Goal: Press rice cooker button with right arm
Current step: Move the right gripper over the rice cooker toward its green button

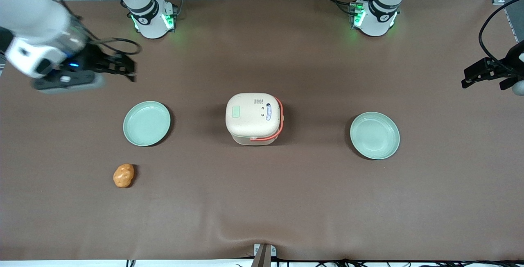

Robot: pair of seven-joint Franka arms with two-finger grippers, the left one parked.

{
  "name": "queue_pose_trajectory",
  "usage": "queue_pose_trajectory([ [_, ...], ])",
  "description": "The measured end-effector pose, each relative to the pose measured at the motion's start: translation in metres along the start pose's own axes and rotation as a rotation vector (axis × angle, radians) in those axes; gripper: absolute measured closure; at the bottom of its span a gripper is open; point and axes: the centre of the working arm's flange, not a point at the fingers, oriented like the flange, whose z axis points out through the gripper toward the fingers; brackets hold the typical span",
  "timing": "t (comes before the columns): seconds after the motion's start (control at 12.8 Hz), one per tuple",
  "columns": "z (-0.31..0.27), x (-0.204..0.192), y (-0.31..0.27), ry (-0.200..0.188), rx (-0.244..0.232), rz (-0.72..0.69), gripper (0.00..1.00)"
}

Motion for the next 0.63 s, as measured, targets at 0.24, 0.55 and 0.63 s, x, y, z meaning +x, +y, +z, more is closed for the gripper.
queue_pose_trajectory([
  [0.24, 0.034, 0.011, -0.051, -0.011, -0.004, 0.025, 0.0],
  [0.55, 0.079, 0.022, -0.102, -0.019, -0.01, 0.046, 0.14],
  [0.63, 0.088, 0.024, -0.11, -0.022, -0.012, 0.042, 0.23],
])
